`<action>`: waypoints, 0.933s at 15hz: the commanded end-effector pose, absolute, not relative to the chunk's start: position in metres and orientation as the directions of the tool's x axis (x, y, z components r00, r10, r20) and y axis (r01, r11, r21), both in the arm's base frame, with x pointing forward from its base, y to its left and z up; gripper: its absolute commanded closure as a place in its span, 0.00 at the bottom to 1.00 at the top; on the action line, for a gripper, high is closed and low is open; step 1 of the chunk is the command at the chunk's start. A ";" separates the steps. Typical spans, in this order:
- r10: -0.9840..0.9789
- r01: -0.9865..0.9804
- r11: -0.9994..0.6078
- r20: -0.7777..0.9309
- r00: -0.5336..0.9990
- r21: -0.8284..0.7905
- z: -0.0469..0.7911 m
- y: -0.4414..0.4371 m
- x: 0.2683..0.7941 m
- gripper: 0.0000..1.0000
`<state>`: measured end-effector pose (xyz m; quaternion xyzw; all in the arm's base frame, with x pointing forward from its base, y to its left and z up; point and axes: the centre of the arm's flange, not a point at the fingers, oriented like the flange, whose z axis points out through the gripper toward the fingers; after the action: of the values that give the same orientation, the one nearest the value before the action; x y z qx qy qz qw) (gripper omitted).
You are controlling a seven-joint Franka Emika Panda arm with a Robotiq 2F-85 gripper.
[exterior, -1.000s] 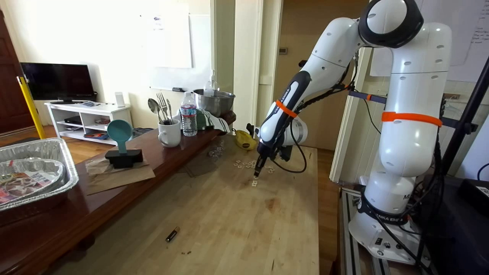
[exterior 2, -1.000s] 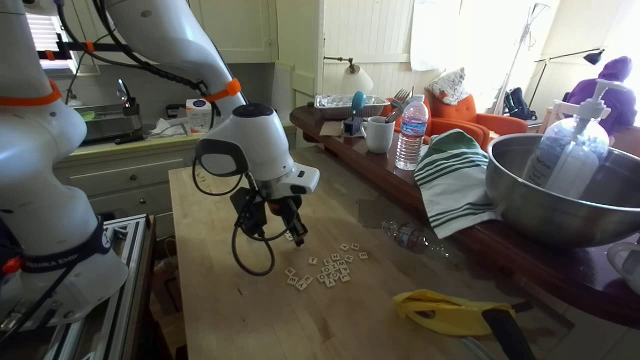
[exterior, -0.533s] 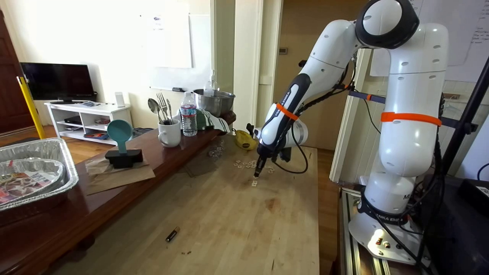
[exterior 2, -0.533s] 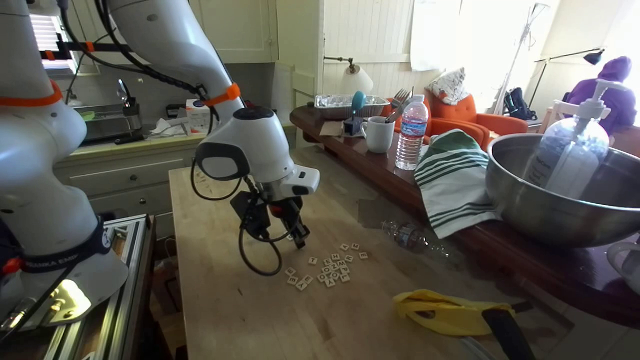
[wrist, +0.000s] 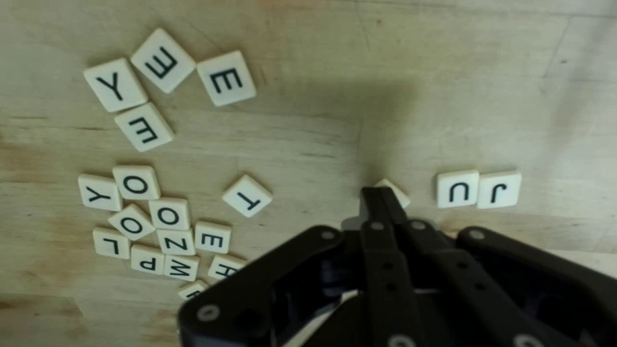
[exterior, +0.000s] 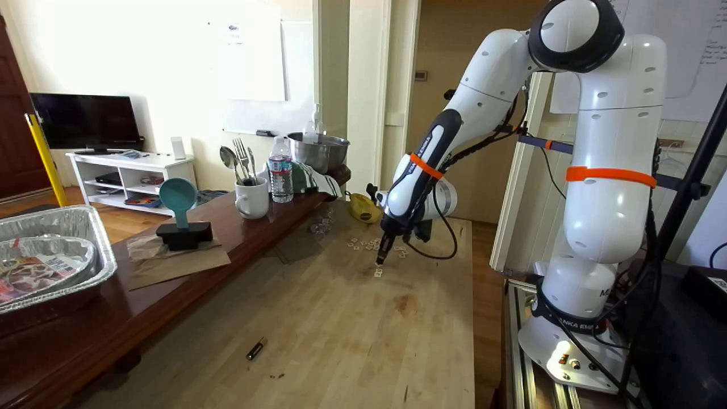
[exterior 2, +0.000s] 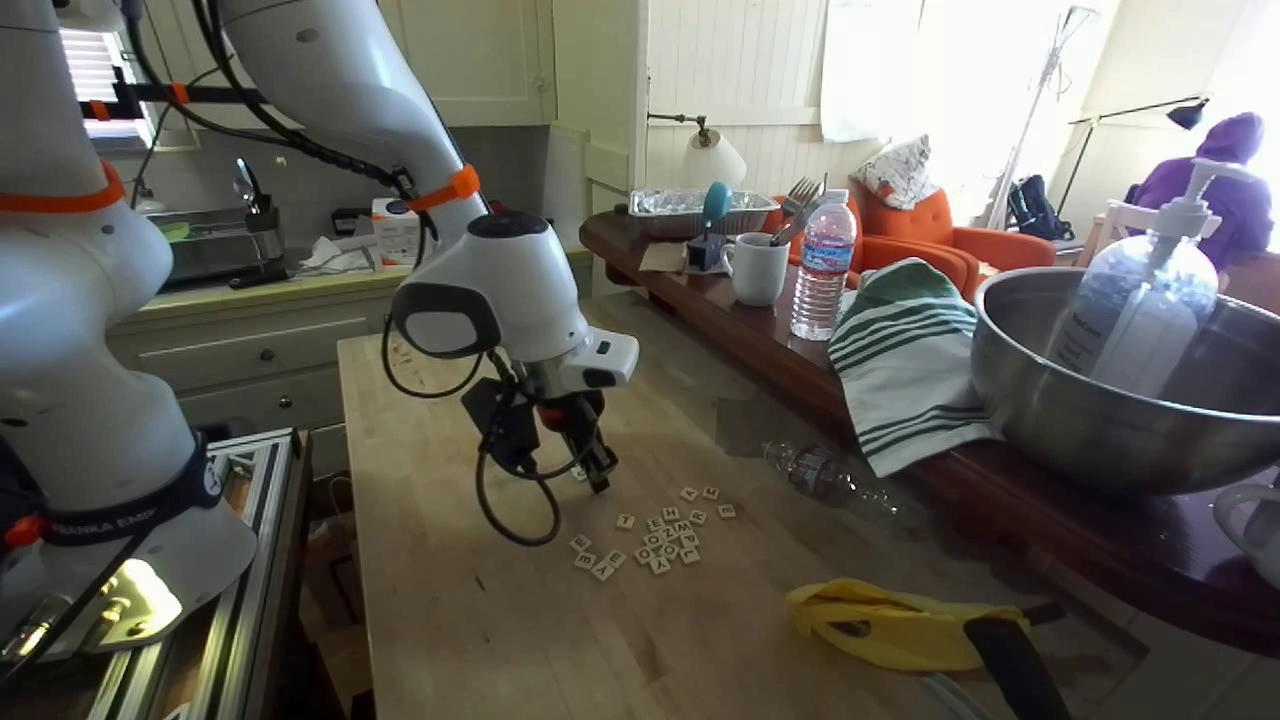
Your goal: Form a new word using four tiles
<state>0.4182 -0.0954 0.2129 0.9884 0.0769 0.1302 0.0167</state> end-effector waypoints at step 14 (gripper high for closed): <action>-0.136 -0.126 -0.989 0.130 0.982 -0.079 0.212 -0.076 0.421 1.00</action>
<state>0.4211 -0.0866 0.2142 0.9938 -0.0411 0.1014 -0.0182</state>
